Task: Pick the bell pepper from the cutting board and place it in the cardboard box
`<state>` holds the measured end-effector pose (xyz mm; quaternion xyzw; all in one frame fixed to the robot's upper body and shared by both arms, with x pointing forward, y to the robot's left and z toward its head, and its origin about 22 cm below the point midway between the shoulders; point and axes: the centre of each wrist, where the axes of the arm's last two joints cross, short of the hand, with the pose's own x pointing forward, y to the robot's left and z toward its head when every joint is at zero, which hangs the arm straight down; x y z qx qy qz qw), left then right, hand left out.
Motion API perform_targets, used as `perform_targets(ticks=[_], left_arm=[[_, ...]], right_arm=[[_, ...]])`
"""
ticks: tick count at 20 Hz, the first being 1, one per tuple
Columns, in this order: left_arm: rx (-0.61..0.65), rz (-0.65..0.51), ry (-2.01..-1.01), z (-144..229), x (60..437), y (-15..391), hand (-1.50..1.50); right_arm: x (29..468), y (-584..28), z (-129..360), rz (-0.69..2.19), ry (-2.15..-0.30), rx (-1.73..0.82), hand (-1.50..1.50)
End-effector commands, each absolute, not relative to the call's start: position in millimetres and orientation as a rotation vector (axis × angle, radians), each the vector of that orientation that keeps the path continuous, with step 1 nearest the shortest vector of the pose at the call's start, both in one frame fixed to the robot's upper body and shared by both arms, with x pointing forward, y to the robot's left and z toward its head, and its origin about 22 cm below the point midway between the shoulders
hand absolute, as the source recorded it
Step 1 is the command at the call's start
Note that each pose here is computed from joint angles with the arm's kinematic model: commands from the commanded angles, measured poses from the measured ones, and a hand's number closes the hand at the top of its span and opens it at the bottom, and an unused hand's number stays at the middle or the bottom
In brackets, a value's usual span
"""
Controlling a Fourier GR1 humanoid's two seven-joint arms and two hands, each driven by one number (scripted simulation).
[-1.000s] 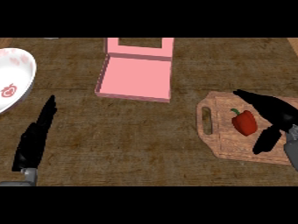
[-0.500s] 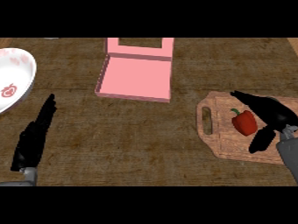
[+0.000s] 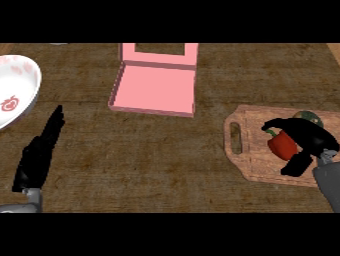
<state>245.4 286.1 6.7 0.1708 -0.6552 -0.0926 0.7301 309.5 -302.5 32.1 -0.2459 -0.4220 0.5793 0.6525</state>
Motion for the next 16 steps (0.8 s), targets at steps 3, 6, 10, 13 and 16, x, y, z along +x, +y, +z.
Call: perform_targets(ticks=[3, 6, 10, 13, 16], left_arm=[[0.383, -0.210, -1.465, 10.1, 246.6, 278.1, 0.00], [0.376, -0.207, -1.434, 11.8, 242.4, 294.6, 0.00], [0.334, -0.249, -1.470, 9.6, 248.0, 268.1, 0.00], [0.310, -0.284, -1.531, 32.7, 264.5, 264.8, 0.00], [0.293, -0.299, -1.520, 24.2, 265.5, 258.9, 0.00]], right_arm=[[317.5, -292.8, 15.1, 1.337, -1.081, -0.701, 1.50], [327.7, -285.0, 23.7, 1.346, -1.100, -0.778, 1.50], [378.3, -289.8, 73.8, 1.498, -1.235, -0.754, 1.50], [393.9, -290.4, 99.9, 1.622, -1.343, -0.726, 1.50], [412.6, -288.4, 113.8, 1.634, -1.434, -0.725, 1.50]])
